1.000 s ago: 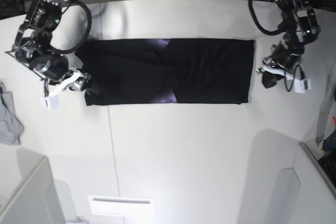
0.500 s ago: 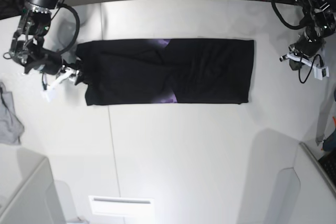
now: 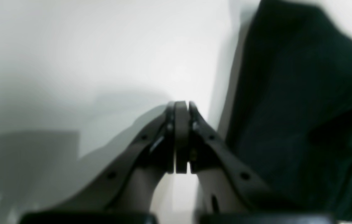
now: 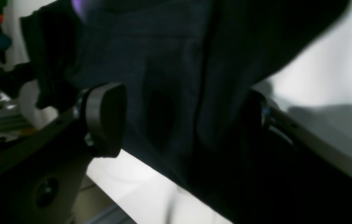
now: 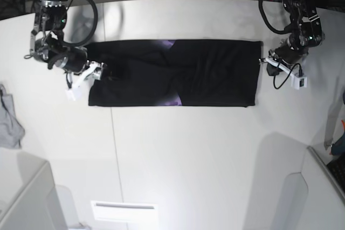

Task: Fold the T-shirt properly
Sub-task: 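Grasp both ends of the folded strip with both grippers, then fold the strip's ends toward the middle, bringing grippers together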

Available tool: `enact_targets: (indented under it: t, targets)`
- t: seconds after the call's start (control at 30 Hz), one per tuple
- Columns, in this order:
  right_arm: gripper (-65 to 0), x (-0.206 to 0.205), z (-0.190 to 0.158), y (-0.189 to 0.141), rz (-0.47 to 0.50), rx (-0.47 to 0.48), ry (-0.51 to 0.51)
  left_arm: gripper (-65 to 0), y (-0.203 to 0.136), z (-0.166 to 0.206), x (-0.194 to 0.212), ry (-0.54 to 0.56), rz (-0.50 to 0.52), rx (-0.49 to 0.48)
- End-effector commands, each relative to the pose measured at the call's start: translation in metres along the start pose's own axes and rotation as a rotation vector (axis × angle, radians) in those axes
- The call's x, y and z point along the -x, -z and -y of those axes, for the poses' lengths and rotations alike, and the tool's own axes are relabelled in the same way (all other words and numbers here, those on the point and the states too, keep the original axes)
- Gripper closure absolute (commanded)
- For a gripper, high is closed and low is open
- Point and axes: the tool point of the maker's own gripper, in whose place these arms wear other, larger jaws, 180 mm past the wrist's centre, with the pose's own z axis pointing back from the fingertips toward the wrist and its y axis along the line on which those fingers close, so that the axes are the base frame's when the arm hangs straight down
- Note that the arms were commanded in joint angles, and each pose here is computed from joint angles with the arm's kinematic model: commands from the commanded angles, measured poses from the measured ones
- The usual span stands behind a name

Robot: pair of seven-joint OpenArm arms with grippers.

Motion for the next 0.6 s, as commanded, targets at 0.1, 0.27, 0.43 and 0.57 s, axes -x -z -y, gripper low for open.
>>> enact_targets:
  t: [0.1, 0.27, 0.43, 0.57]
  targets:
    - [-45.0, 0.014, 0.016, 0.005, -0.045, 0.043, 0.028, 0.0, 0.007, 0.004, 0.008, 0.012, -0.033, -0.012]
    - [-11.9, 0.009, 0.019, 0.001, -0.029, 0.052, 0.028, 0.0, 0.016, 0.024, 0.021, 0.073, -0.076, 0.011]
    - [0.0, -0.010, 0.037, -0.014, 0.035, 0.108, 0.005, 0.0, 0.020, 0.037, 0.028, 0.099, -0.099, 0.038]
    - [0.0, -0.023, 0.048, -0.029, 0.055, 0.167, 0.001, 0.0, 0.027, 0.060, 0.042, 0.149, -0.141, 0.089]
